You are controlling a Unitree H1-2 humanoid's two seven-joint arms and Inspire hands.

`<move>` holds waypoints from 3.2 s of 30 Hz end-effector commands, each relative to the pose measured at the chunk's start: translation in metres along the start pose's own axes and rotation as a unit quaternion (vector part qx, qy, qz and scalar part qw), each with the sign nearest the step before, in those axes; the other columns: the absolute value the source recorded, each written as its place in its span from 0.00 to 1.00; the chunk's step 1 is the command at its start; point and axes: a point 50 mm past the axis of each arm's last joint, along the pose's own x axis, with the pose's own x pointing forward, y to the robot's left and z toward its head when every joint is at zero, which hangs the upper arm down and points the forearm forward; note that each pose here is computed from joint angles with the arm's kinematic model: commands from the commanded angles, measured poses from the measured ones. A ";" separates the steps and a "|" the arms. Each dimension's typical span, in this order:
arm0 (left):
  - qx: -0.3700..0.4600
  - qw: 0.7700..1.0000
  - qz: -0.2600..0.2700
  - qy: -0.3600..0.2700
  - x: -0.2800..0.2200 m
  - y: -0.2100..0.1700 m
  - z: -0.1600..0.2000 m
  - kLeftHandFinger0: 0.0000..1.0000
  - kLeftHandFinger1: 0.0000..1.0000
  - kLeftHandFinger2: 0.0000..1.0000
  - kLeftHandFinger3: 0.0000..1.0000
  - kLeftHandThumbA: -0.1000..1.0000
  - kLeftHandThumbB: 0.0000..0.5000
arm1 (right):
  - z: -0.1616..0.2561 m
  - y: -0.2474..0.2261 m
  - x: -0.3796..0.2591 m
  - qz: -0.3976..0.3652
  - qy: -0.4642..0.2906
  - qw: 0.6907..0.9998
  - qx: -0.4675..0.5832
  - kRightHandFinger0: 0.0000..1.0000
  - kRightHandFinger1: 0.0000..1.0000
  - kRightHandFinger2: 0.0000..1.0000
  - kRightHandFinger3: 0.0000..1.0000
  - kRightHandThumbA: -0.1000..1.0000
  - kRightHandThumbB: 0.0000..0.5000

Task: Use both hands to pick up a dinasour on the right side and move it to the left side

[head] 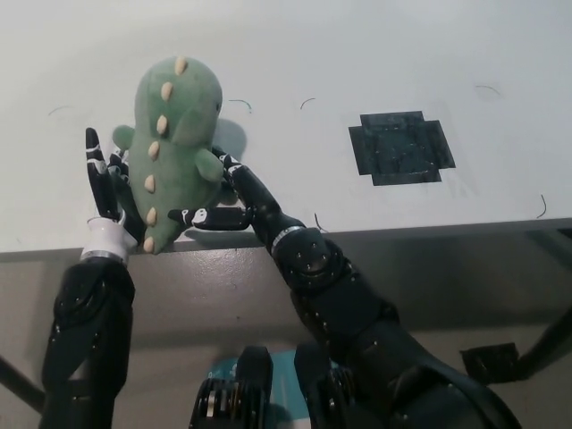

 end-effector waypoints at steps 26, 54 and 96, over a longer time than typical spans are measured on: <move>0.020 1.000 -0.024 -0.002 0.023 -0.013 0.034 1.00 1.00 1.00 1.00 1.00 0.74 | 0.055 0.013 0.020 0.057 -0.066 0.996 -0.019 1.00 1.00 1.00 1.00 1.00 0.50; 0.071 0.997 -0.039 -0.019 0.009 0.031 0.047 1.00 1.00 1.00 1.00 1.00 0.77 | 0.059 -0.081 0.008 -0.027 -0.111 0.992 -0.048 1.00 1.00 1.00 1.00 1.00 0.19; 0.121 0.986 -0.044 -0.111 -0.107 0.037 0.042 1.00 1.00 1.00 1.00 1.00 0.57 | -0.005 -0.180 -0.157 -0.096 -0.187 0.977 0.035 1.00 1.00 1.00 1.00 1.00 0.11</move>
